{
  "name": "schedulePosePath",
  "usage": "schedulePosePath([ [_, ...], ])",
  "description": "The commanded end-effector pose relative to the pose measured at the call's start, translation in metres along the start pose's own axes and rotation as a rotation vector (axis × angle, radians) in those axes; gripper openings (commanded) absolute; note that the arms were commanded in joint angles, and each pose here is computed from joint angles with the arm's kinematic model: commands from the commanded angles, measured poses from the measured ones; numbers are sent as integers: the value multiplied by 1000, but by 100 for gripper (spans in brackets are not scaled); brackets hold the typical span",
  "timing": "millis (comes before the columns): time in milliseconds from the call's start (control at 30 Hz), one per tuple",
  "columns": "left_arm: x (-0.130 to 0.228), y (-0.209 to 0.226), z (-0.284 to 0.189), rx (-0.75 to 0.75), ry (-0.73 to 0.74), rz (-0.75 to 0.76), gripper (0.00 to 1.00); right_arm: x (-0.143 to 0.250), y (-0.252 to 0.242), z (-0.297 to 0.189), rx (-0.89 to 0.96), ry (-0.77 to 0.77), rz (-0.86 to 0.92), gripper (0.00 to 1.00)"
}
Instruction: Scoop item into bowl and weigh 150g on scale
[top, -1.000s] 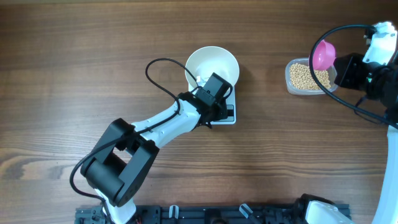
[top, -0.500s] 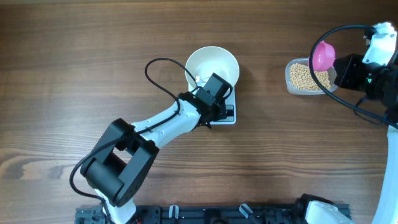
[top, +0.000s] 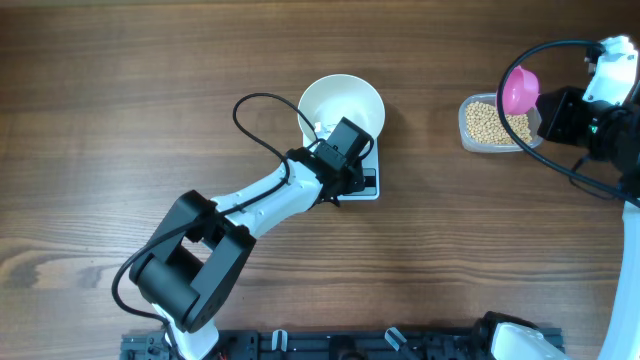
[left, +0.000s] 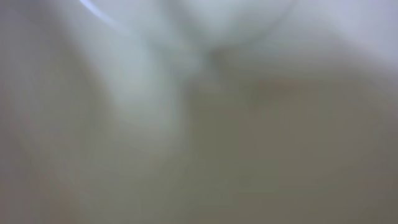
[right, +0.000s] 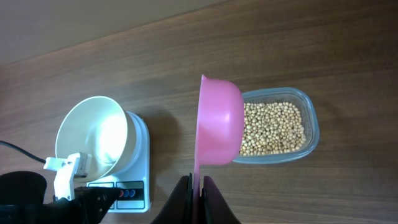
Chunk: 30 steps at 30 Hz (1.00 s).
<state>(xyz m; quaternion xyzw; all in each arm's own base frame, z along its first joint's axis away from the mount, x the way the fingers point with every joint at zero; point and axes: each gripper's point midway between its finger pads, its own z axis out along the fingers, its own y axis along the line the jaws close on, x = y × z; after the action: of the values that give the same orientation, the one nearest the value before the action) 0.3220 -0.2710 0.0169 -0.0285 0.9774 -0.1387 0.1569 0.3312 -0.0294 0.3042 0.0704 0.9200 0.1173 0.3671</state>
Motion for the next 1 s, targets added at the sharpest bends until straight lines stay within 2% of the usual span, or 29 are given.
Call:
schedulePosePath([
  [0,7,3,5,-14,24,6,4,0,1,-5,11,-10,-25,4],
  [967,7,-1,5,4,28,6,4,0,1,-5,12,-11,-26,4],
])
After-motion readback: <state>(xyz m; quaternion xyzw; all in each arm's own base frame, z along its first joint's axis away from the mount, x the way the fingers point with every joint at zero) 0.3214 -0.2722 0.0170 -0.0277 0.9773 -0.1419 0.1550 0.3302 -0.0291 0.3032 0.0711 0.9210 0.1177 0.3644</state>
